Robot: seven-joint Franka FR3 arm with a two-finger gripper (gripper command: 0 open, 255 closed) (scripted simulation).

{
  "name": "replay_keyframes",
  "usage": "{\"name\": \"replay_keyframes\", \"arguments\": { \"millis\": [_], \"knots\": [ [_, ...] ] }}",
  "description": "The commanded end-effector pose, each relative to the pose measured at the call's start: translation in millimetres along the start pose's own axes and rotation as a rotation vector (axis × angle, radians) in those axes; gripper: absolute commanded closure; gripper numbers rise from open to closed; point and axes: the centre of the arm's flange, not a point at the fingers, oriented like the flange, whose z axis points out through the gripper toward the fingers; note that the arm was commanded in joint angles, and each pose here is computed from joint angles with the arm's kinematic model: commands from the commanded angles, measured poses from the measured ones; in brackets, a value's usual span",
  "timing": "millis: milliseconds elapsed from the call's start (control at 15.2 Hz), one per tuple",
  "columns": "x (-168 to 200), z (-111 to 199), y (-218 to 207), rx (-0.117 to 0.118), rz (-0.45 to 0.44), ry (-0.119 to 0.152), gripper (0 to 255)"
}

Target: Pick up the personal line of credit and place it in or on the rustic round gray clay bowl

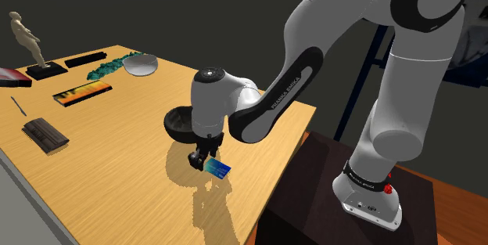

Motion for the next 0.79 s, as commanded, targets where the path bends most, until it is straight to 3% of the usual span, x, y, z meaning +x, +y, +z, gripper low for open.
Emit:
{"name": "replay_keyframes", "arguments": {
  "millis": [0, 528, 726],
  "knots": [
    [-0.2, 0.8, 0.6, -0.001, 0.001, -0.002, 255],
    [-0.2, 0.8, 0.6, -0.001, 0.001, -0.002, 255],
    [2.2, -14.9, 1.0, -0.001, 0.001, -0.002, 255]
  ]
}}
